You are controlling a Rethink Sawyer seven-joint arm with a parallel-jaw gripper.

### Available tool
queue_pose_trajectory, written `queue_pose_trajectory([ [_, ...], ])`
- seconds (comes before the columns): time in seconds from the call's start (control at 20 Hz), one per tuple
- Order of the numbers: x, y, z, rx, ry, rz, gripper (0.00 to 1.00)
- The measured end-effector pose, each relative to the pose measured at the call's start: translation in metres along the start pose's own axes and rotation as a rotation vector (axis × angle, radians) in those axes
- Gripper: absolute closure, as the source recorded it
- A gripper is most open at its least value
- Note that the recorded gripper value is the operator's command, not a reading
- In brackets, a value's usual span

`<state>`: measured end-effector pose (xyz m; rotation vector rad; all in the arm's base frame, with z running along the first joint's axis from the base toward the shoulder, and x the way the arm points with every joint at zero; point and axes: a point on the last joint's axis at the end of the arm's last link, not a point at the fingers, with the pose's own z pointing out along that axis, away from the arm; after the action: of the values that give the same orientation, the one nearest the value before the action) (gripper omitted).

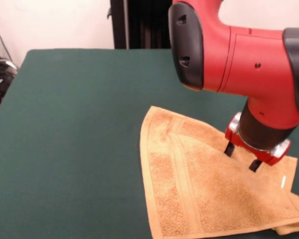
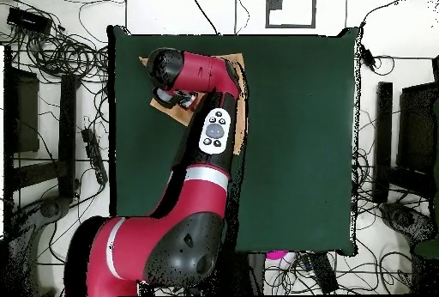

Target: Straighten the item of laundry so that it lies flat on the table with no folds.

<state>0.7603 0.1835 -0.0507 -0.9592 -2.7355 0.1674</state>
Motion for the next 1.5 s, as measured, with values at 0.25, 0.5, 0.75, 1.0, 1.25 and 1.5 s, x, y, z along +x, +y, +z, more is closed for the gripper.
queue_pose_trajectory([
  [0.25,0.005,-0.012,0.000,0.015,0.026,0.025,0.00],
  [0.5,0.015,-0.028,0.000,0.044,0.051,0.048,0.00],
  [0.75,0.026,-0.043,0.002,0.072,0.077,0.069,0.00],
  [1.0,0.032,-0.057,0.007,0.095,0.102,0.090,0.00],
  [1.25,0.034,-0.060,0.010,0.100,0.108,0.093,0.00],
  [1.5,0.040,-0.060,0.001,0.096,0.104,0.094,0.00],
])
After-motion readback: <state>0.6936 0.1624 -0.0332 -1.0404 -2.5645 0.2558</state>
